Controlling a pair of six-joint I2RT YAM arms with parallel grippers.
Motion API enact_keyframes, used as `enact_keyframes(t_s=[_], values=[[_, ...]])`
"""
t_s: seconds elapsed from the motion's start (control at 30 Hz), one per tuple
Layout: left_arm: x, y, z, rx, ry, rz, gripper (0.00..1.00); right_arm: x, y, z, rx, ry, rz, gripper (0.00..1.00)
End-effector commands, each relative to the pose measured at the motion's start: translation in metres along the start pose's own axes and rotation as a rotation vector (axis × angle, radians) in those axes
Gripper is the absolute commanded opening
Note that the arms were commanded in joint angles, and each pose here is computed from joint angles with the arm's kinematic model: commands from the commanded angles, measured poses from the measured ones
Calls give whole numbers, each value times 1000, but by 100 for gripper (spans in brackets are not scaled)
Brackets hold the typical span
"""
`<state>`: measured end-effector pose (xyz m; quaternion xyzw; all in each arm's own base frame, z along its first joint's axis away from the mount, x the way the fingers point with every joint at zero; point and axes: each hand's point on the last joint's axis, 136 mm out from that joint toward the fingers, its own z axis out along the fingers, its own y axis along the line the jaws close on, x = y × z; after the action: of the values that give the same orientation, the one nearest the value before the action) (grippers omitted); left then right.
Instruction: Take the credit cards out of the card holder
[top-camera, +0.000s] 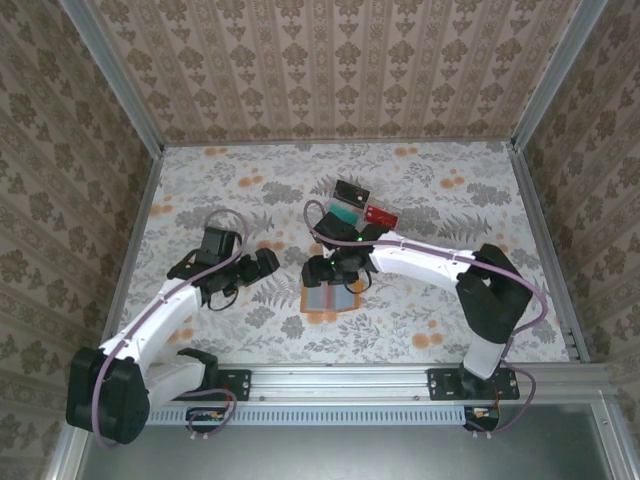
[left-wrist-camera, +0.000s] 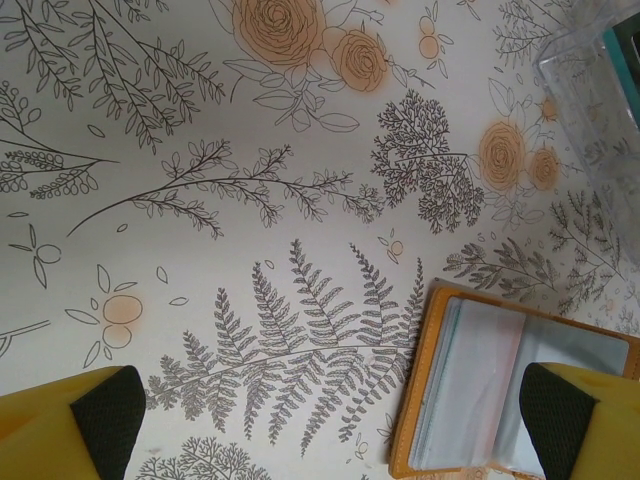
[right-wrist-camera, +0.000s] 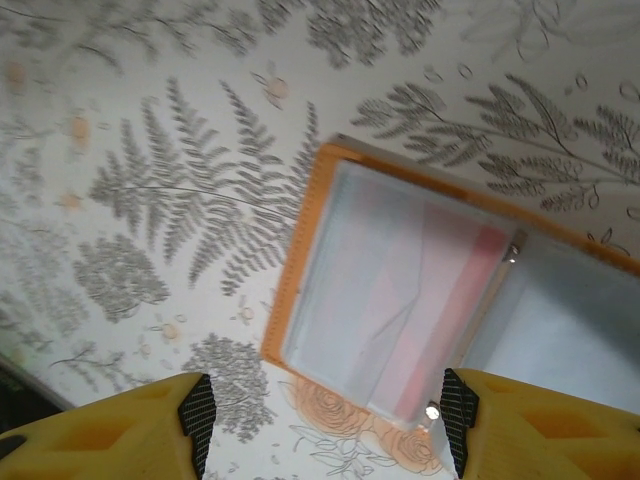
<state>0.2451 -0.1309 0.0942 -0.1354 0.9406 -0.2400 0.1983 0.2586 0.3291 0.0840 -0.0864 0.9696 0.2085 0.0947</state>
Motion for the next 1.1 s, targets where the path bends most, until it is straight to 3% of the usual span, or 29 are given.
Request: enact_keyframes(t_s=[0.0,0.37,0.6,0.9,1.07], values=[[-1,0,-4,5,-3,25,100,2,-15,1,96,18,64,65],[-6,-24,-1,82,37,67,100,-1,-55,7,285,8,52,65],[-1,-36,9,112,95,76,97,2,-51,25,254,61,37,63],[7,-59,20,180,143,73,79,11,-71,43,341,104,28,63],[13,-72,30,225,177,56,62,16,-85,48,392,118,11,58]])
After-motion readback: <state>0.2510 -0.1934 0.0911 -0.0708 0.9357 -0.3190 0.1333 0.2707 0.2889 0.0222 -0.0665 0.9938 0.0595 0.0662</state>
